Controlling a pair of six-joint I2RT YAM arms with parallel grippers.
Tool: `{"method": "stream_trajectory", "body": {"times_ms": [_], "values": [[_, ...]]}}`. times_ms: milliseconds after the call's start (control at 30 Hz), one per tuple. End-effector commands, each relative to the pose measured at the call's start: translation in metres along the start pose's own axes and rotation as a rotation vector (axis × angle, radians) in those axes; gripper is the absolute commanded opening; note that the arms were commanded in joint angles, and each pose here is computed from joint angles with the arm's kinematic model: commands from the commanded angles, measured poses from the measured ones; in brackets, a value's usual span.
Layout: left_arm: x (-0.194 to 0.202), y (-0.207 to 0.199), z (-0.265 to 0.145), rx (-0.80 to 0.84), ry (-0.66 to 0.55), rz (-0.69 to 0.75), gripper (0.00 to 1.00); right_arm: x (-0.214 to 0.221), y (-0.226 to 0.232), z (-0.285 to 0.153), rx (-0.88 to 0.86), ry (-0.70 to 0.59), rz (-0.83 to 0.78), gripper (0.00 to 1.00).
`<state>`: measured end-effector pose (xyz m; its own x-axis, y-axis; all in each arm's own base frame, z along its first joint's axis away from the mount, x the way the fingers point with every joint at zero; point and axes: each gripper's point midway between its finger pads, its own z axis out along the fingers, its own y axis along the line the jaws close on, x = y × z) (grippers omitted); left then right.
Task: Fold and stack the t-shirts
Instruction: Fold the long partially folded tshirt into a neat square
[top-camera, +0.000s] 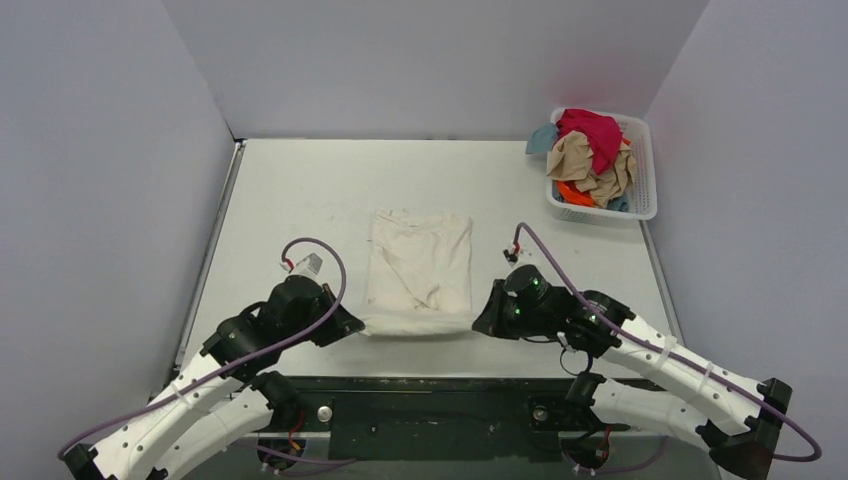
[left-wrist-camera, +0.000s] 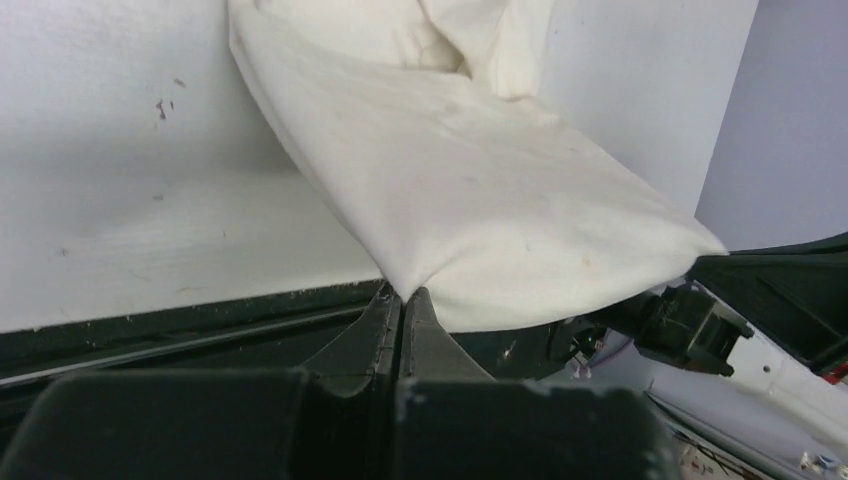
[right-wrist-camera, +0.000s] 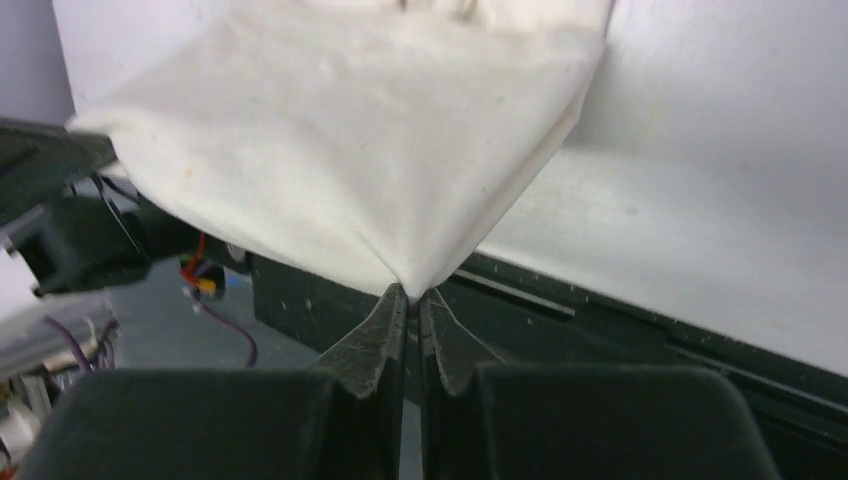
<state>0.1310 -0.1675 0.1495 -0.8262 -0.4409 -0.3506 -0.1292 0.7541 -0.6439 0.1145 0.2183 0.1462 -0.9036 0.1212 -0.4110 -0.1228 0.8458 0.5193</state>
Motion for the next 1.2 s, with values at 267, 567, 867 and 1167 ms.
{"method": "stream_trajectory", "body": {"times_ms": [267, 567, 867, 1167], "values": [[-0.135, -0.06, 0.039, 0.063, -0.244, 0.034, 0.0, -0.131, -0.015, -0.013, 0.206, -0.212, -0.092, 0.0], [-0.191, -0.061, 0.075, 0.025, -0.276, 0.035, 0.0, -0.191, -0.016, 0.024, 0.13, -0.207, 0.02, 0.0], [-0.233, -0.055, 0.117, -0.02, -0.277, 0.025, 0.0, -0.219, -0.039, 0.066, 0.126, -0.14, 0.109, 0.0], [-0.261, -0.044, 0.164, -0.045, -0.252, 0.001, 0.0, -0.249, -0.063, 0.112, 0.129, -0.113, 0.182, 0.0]]}}
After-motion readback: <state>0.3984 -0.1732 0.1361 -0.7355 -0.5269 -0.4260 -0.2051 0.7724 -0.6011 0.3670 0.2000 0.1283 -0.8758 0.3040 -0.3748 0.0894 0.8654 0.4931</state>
